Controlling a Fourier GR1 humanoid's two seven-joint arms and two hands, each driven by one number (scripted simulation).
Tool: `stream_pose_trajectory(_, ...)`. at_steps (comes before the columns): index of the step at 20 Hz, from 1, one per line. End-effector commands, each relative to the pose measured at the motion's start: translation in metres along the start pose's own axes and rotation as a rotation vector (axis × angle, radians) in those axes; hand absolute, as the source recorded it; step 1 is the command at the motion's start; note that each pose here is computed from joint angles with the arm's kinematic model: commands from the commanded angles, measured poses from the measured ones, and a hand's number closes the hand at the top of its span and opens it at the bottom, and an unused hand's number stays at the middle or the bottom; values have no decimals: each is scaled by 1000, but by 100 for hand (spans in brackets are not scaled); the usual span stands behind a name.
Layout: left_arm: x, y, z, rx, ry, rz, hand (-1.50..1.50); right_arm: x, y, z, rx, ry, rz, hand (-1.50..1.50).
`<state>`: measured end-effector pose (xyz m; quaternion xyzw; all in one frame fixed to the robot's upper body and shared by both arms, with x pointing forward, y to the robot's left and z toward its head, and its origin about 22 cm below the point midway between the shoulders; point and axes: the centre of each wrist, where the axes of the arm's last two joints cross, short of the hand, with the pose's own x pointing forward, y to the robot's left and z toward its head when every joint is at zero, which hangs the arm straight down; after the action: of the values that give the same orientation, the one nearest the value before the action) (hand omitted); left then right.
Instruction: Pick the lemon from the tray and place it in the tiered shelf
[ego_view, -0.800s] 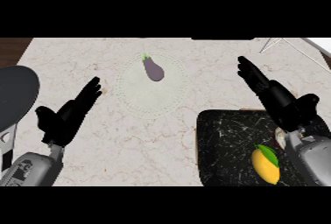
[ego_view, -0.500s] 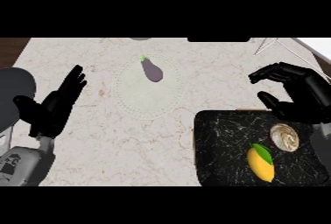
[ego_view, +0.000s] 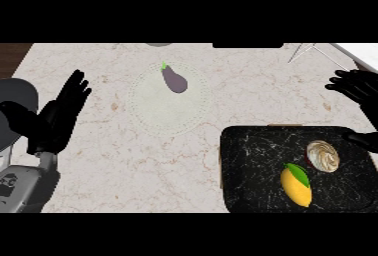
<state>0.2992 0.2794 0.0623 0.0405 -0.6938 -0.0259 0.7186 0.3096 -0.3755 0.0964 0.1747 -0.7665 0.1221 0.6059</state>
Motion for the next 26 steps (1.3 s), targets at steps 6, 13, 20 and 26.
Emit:
stream_pose_trajectory(6, -18, -2, 9, 6, 30, 5, 0, 73, -18, 15, 369, 219, 260, -150)
stream_pose_trajectory(13, 0, 8, -2, 24, 17, -4, 0, 162, 48, -19, 493, 281, 995, -150)
stream_pose_trajectory(20, -9, 11, -5, 17, 6, 17, 0, 113, 107, 2, 472, 351, 1114, -150)
stream_pose_trajectory(26, -6, -1, 7, -1, 9, 8, 0, 81, 146, 15, 509, 426, 1207, -150)
